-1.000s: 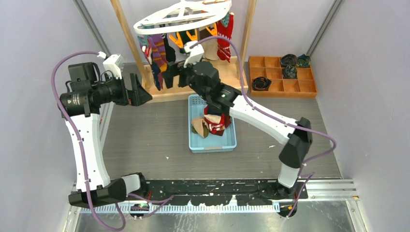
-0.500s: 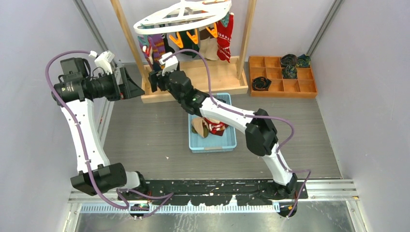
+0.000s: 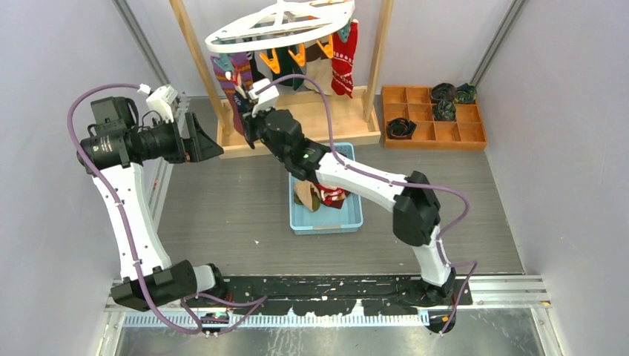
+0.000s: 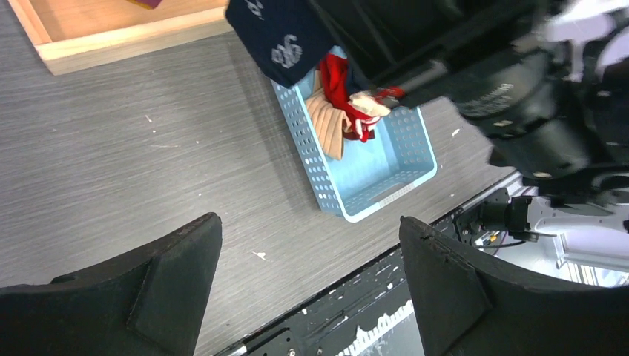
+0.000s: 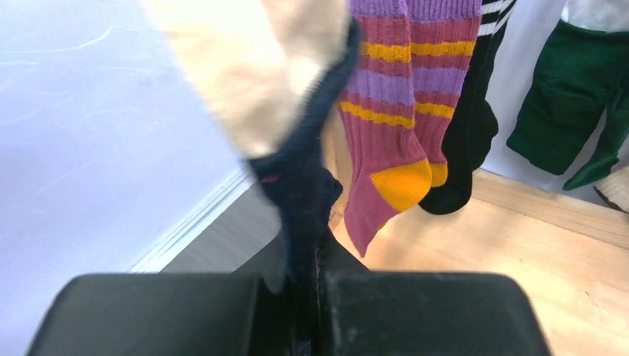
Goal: Remove the socks clipped to the hanger
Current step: Remove the sock from the hanger.
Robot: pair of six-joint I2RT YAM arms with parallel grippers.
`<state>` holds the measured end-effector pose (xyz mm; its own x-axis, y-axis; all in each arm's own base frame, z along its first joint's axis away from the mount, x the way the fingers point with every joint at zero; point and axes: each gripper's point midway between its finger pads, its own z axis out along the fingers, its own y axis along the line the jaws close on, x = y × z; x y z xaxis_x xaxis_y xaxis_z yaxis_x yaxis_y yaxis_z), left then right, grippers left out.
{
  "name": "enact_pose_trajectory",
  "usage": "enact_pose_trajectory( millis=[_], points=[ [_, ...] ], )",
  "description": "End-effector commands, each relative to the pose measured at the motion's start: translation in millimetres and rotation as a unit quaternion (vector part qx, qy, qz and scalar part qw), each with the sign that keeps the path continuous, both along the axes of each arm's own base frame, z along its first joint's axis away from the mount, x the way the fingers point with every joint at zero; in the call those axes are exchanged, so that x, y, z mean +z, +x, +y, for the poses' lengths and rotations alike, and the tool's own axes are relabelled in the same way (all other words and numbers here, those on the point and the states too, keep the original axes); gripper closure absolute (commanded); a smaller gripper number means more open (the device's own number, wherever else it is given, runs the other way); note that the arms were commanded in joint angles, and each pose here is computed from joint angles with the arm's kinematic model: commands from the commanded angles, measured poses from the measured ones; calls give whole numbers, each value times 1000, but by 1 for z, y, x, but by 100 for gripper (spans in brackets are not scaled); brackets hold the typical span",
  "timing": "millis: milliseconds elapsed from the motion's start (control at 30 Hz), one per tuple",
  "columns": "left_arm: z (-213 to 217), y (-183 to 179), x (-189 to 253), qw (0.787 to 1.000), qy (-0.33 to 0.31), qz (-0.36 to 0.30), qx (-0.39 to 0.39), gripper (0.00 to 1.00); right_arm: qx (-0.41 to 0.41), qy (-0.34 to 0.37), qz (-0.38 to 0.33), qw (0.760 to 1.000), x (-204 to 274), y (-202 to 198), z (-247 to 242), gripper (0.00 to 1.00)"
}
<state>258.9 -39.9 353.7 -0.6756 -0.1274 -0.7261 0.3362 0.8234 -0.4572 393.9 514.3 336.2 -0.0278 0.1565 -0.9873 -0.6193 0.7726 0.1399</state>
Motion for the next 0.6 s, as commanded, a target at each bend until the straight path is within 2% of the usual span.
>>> enact_pose_trajectory(
  millis=[0, 233, 567],
  points=[
    [-11, -15, 7, 1000, -12, -18, -21, 10, 43, 100, -13, 994, 108, -52, -39, 99],
    [-24, -30, 13, 998, -35, -21, -55, 8, 87, 100, 52, 990, 116, -100, -81, 99],
    [-60, -48, 21, 989, -70, -21, -125, 3, 121, 116, 132, 977, 100, -152, -130, 99]
  ],
)
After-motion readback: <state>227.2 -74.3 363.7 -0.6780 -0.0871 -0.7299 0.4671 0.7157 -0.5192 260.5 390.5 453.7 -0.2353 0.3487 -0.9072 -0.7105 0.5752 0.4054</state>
